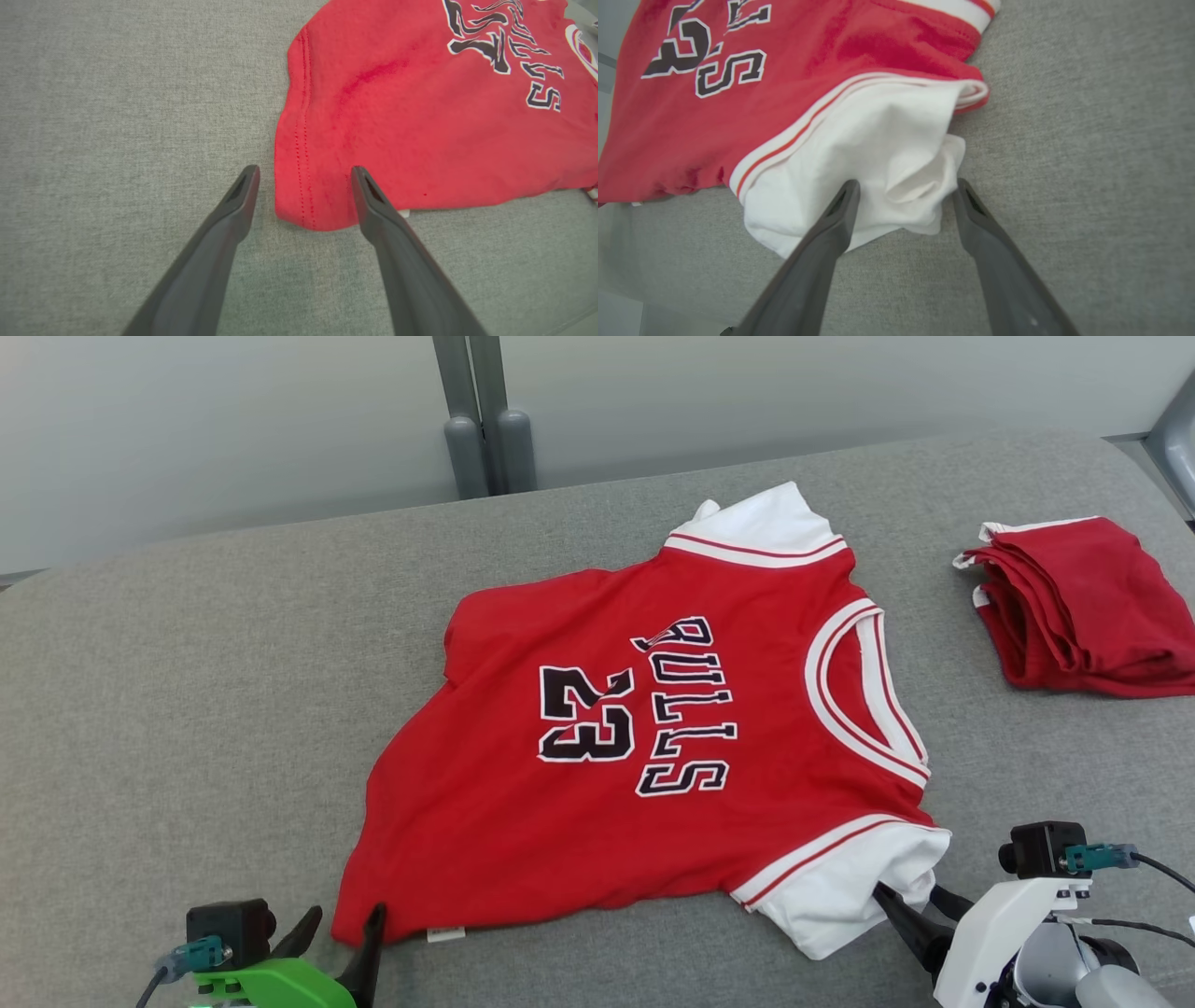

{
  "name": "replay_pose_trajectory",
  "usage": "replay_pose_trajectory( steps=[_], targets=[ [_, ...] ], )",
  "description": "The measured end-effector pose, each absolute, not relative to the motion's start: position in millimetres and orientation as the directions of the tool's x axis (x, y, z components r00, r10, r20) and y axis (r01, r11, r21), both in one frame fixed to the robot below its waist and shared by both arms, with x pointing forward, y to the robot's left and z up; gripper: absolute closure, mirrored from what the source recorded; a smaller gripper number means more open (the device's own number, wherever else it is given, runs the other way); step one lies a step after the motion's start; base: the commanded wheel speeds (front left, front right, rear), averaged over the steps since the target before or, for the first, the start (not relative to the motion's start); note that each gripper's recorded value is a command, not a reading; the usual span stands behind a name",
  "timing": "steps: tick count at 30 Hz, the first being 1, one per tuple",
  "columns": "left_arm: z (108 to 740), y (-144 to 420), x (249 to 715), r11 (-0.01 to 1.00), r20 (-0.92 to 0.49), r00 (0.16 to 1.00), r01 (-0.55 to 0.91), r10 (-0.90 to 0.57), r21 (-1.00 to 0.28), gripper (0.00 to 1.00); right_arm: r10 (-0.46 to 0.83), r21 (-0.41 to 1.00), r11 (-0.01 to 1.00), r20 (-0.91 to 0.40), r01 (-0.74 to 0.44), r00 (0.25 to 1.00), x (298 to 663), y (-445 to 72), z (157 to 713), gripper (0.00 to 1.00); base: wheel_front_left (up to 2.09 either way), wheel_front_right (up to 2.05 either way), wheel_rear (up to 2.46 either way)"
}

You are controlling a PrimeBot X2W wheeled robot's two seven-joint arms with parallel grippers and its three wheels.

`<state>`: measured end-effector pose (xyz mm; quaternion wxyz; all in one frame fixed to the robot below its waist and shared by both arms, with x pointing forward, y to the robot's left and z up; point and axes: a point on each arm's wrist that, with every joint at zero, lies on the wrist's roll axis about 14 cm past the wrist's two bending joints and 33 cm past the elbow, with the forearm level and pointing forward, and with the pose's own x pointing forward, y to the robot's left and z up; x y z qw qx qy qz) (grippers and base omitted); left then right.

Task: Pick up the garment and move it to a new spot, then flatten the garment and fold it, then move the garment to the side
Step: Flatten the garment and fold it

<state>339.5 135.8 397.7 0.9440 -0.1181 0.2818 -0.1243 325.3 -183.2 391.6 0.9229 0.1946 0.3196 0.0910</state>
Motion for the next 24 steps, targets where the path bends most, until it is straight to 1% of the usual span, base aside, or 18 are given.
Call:
replay_pose_trajectory(
  steps=[5, 10, 13, 24],
  targets=[
    [389, 131, 335, 0.934, -0.55, 0.767, 0.182, -0.332, -0.309, 0.0, 0.283, 0.42, 0.907, -0.557, -0.029, 0.781, 324, -187, 391, 0.0, 0.0, 0.0, 0.0],
    [391, 129, 337, 0.931, -0.545, 0.766, 0.194, -0.341, -0.309, 0.0, 0.232, 0.396, 0.918, -0.543, 0.003, 0.807, 327, -210, 398, 0.0, 0.0, 0.0, 0.0],
    [390, 131, 338, 0.932, -0.549, 0.763, 0.198, -0.34, -0.303, 0.0, 0.213, 0.378, 0.926, -0.548, 0.013, 0.809, 327, -218, 398, 0.0, 0.0, 0.0, 0.0],
    [382, 125, 335, 0.922, -0.59, 0.717, 0.213, -0.372, -0.322, 0.0, 0.279, 0.422, 0.907, -0.565, -0.019, 0.776, 332, -189, 386, 0.0, 0.0, 0.0, 0.0]
  ],
)
